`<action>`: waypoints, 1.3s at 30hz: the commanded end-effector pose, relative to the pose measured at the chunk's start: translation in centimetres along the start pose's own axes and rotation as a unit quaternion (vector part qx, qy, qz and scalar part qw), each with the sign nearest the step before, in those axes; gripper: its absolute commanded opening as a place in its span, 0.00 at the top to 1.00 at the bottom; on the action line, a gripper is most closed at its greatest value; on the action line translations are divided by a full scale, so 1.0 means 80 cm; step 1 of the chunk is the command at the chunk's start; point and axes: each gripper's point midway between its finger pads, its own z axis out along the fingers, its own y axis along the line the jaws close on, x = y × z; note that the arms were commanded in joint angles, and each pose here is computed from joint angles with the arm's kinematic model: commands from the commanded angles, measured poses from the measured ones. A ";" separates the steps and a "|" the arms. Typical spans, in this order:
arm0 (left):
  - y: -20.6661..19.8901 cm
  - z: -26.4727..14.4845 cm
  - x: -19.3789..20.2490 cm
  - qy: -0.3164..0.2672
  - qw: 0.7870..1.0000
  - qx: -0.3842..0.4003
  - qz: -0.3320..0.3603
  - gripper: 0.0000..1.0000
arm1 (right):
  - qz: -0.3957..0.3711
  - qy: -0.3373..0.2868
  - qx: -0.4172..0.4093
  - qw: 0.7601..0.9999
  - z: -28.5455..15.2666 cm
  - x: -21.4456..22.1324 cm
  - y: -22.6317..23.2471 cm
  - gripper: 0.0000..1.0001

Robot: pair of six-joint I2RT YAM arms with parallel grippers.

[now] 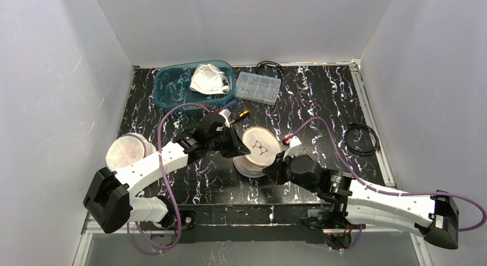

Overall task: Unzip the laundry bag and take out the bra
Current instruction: Unzip the laundry bag at the center of the board.

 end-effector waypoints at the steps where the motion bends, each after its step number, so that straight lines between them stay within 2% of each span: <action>1: -0.021 -0.012 0.003 0.013 0.997 0.052 0.058 1.00 | -0.041 -0.013 -0.019 0.999 -0.014 -0.028 0.018 0.99; 7: -0.041 -0.026 -0.007 -0.004 0.984 0.090 0.156 0.97 | -0.058 0.003 -0.055 0.997 -0.015 -0.032 0.042 0.99; 11: -0.050 -0.035 -0.022 0.002 0.976 0.091 0.197 0.95 | -0.041 -0.019 -0.078 0.996 -0.011 -0.044 0.058 0.99; 13: -0.057 -0.029 -0.030 0.014 0.974 0.108 0.198 0.94 | -0.028 -0.036 -0.091 0.995 -0.006 -0.052 0.068 0.99; 19: -0.051 0.002 -0.038 0.055 0.977 0.144 0.144 0.91 | 0.012 -0.056 -0.101 0.993 0.012 -0.055 0.077 0.99; 20: -0.048 0.004 -0.037 0.056 0.979 0.143 0.137 0.86 | 0.019 -0.059 -0.100 0.993 0.015 -0.054 0.077 0.99; 25: -0.025 -0.003 -0.035 0.034 0.987 0.107 0.119 0.43 | 0.030 -0.058 -0.093 0.994 0.023 -0.048 0.072 0.99; 26: -0.020 -0.008 -0.035 0.026 0.988 0.097 0.116 0.28 | 0.031 -0.056 -0.092 0.994 0.024 -0.046 0.071 0.99; 27: -0.015 -0.014 -0.034 0.017 0.990 0.087 0.112 0.17 | 0.032 -0.054 -0.092 0.994 0.024 -0.045 0.071 0.99; 28: -0.010 -0.021 -0.032 0.009 0.991 0.079 0.107 0.13 | 0.032 -0.053 -0.092 0.994 0.025 -0.044 0.071 0.99; 34: 0.025 -0.056 -0.012 -0.024 0.998 0.035 0.042 0.10 | 0.036 -0.048 -0.086 0.994 0.029 -0.037 0.068 0.99; 39: 0.024 -0.071 -0.002 -0.043 0.998 0.044 -0.019 0.17 | 0.041 -0.047 -0.090 0.994 0.035 -0.034 0.071 0.99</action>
